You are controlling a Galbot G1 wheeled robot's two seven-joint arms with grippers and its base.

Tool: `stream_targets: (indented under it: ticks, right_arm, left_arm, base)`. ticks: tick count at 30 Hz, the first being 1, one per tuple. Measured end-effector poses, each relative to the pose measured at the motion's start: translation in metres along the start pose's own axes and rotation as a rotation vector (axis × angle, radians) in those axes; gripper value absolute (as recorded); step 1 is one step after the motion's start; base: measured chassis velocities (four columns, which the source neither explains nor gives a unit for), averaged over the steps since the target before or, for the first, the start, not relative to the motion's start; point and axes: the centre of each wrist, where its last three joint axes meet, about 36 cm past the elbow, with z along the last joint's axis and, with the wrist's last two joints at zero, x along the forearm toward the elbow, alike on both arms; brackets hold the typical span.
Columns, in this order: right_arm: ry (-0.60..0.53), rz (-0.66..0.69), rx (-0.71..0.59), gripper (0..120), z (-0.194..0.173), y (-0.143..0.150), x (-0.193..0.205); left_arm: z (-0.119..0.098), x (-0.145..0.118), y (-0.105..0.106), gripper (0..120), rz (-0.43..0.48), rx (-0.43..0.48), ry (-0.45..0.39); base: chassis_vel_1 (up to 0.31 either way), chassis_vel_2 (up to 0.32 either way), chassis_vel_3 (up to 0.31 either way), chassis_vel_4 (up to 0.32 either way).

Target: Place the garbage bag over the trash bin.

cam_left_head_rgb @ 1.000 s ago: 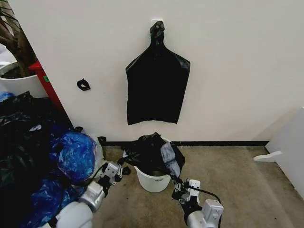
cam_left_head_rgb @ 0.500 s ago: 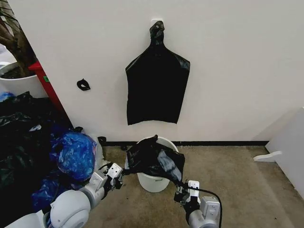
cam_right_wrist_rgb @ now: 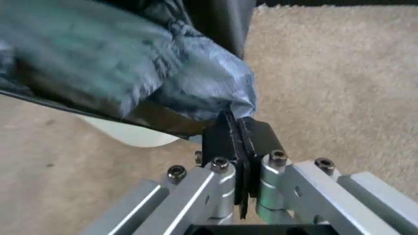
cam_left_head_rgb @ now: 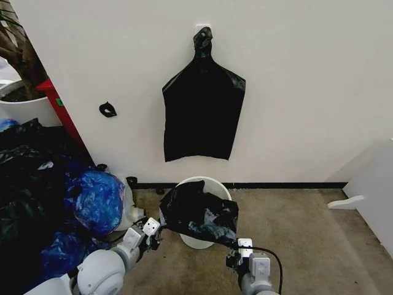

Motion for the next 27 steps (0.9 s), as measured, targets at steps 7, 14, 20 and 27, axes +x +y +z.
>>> stream_targets:
  ticks: [7, 14, 20, 27]
  right_arm:
    - [-0.015, 0.032, 0.021, 0, 0.006, -0.001, -0.018]
    - [0.007, 0.040, 0.043, 3, 0.015, -0.004, -0.028]
    - [0.049, 0.016, 0.071, 25, 0.009, -0.004, -0.014]
    - [0.065, -0.030, 0.112, 49, -0.013, -0.004, 0.037]
  left_arm:
    - [0.003, -0.016, -0.008, 0, -0.002, 0.035, -0.015]
    - [0.016, -0.028, -0.021, 0, -0.004, 0.059, -0.016]
    - [0.019, -0.019, -0.021, 18, -0.022, 0.055, -0.016]
    - [0.009, 0.017, -0.014, 42, -0.100, 0.004, 0.025]
  base:
    - [0.000, 0.000, 0.000, 0.000]
    - [0.000, 0.000, 0.000, 0.000]
    - [0.000, 0.000, 0.000, 0.000]
    - [0.000, 0.000, 0.000, 0.000]
